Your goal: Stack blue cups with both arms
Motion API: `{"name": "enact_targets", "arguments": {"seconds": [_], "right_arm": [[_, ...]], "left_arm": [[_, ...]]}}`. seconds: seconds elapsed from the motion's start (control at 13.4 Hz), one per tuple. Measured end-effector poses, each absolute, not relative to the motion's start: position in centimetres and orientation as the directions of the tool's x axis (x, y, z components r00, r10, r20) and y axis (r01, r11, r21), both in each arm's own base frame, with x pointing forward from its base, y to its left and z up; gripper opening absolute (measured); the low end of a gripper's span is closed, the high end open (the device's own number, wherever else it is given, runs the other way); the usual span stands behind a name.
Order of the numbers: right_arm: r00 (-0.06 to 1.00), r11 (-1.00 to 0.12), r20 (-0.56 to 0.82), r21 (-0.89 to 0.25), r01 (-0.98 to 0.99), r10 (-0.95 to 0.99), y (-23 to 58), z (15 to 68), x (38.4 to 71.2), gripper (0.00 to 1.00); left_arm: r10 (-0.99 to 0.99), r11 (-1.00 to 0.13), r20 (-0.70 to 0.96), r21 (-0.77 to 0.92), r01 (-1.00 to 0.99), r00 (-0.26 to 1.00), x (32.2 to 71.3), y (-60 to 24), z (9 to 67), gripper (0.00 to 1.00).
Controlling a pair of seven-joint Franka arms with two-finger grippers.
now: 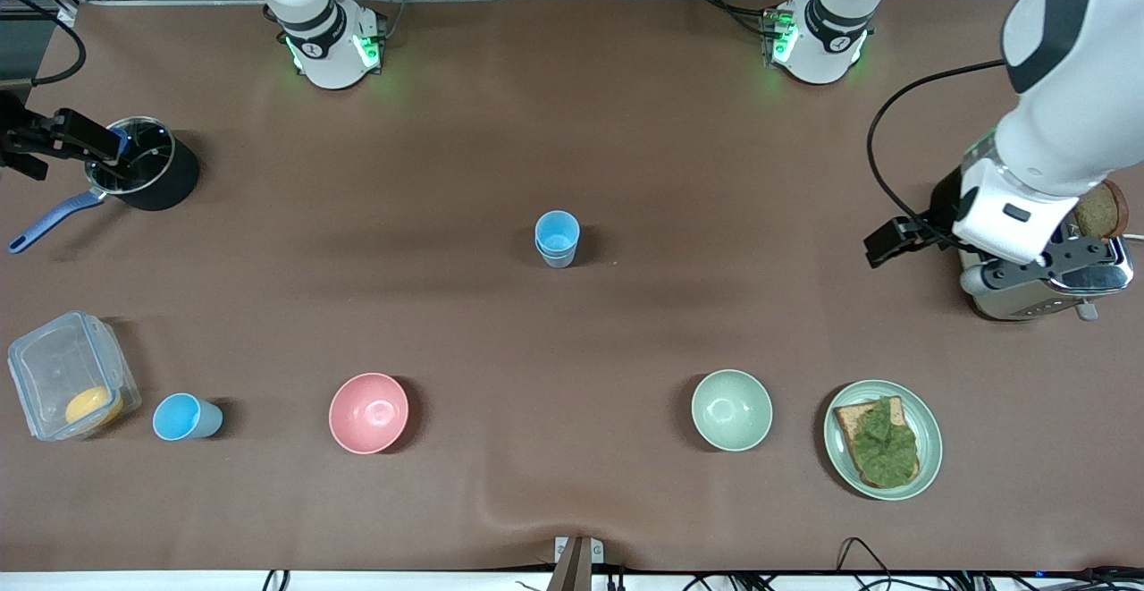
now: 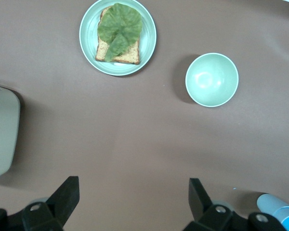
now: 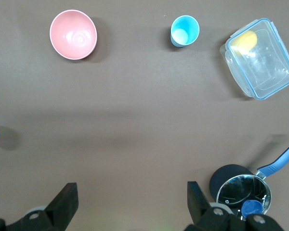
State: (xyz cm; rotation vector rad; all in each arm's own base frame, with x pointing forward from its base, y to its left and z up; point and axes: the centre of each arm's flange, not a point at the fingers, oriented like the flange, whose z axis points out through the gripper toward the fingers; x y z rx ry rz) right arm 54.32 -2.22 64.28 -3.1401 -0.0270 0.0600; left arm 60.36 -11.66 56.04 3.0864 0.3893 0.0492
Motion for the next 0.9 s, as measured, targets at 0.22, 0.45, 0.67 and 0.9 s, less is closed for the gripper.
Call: {"name": "enact_targets", "arguments": {"seconds": [0.22,0.45,0.67,0.9], "right_arm": [[0.999,-1.000,-0.043,-0.001,0.018,0.018,-2.2,64.2,54.3,1.00],[0.998,-1.000,-0.059,-0.002,0.017,0.017,-2.2,64.0,54.2,1.00],[0.997,-0.999,-0.066,-0.004,0.032,0.032,-2.3,64.0,54.1,1.00],[0.995,-0.998,-0.083,-0.013,0.054,0.054,-2.3,64.0,53.8,1.00]], "left_arm": [[0.233,-0.972,0.030,0.033,0.232,0.972,60.5,-10.7,56.1,1.00],[0.201,-0.980,0.025,0.018,0.200,0.979,59.6,-9.5,57.6,1.00],[0.133,-0.991,0.048,-0.002,0.134,0.990,57.6,-7.3,61.1,1.00],[0.108,-0.994,0.049,0.002,0.108,0.993,56.4,-5.4,62.0,1.00]]}}
